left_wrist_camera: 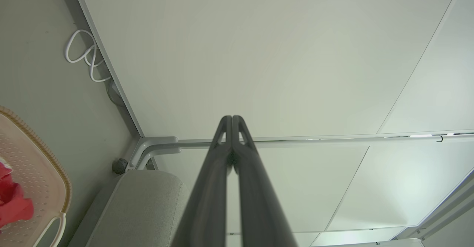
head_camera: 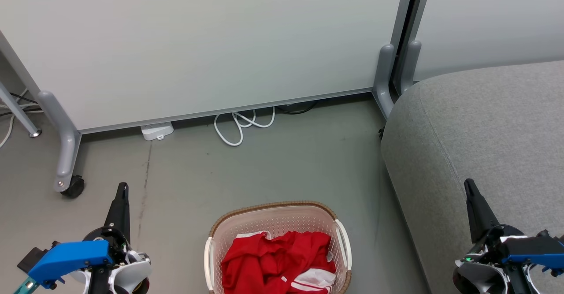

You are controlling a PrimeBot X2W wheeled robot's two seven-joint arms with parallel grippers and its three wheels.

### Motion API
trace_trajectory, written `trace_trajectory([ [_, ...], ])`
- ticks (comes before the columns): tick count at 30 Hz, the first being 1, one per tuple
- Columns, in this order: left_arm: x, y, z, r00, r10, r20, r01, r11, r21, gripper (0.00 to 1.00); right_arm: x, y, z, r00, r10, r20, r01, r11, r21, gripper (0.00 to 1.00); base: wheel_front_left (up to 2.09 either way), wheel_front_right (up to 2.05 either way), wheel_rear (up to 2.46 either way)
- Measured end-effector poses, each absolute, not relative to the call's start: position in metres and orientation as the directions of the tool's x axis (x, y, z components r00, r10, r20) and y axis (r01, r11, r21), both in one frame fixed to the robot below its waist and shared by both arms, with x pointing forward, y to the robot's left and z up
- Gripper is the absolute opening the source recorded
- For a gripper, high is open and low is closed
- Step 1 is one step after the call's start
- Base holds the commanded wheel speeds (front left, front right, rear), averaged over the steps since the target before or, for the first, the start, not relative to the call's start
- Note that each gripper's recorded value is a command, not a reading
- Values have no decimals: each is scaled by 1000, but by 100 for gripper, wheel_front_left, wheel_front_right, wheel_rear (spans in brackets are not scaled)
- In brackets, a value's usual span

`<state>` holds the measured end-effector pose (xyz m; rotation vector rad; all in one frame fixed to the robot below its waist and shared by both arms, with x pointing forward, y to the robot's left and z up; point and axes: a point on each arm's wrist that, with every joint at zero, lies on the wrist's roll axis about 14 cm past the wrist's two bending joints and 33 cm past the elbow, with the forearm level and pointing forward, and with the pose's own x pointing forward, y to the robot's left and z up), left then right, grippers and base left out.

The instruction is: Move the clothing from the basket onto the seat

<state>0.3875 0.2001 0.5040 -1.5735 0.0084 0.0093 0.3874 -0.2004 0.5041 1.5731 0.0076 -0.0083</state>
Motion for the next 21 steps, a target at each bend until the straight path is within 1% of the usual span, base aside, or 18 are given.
trace_trajectory([
  [21, 388, 200, 504, 1000, 1, -11, -11, -3, -1000, 0, 387, -200, 504, 1000, 0, -10, 10, -2, 1000, 0, 0, 0, 0],
])
